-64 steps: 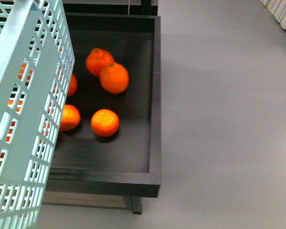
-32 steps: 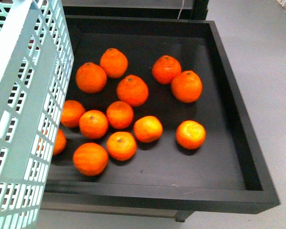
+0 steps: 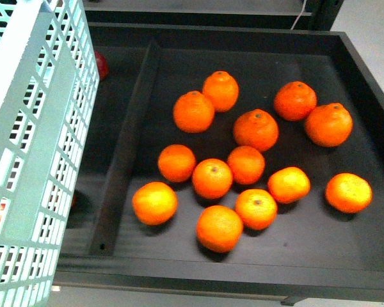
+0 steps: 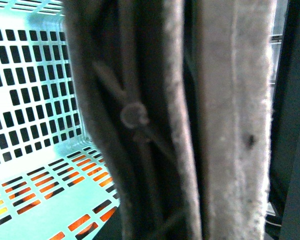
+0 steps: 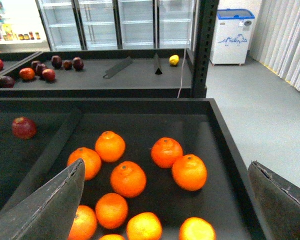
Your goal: Pick lemon and mango into basket
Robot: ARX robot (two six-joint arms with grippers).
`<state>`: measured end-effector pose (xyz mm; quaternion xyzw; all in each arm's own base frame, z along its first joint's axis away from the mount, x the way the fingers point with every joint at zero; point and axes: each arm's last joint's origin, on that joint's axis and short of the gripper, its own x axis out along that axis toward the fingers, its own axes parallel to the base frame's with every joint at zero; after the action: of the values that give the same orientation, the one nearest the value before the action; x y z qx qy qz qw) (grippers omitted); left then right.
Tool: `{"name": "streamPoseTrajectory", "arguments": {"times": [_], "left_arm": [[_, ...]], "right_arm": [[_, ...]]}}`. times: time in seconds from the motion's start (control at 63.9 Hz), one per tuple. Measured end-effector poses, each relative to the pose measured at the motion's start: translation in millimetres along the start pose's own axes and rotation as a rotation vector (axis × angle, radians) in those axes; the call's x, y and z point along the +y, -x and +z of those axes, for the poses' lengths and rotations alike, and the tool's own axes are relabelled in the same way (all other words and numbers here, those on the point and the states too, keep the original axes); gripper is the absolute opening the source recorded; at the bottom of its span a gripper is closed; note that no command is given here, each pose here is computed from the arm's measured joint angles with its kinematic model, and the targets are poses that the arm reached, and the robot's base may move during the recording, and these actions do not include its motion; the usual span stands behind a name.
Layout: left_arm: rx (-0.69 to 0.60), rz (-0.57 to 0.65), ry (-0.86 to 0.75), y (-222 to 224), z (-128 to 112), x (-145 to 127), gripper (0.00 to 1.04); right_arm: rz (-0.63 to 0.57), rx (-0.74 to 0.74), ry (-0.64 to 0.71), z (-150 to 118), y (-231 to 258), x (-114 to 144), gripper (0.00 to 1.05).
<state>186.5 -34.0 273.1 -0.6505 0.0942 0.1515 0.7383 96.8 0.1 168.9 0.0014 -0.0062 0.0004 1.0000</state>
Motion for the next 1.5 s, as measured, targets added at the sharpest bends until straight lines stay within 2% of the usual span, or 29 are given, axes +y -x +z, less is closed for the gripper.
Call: {"name": "streamPoseTrajectory", "arguments": {"times": [1.501], "left_arm": [[0.000, 0.002, 0.000, -0.4, 0.0, 0.2, 0.15]], "right_arm": [[0.000, 0.000, 0.000, 0.0, 0.0, 0.0, 0.96]]}}
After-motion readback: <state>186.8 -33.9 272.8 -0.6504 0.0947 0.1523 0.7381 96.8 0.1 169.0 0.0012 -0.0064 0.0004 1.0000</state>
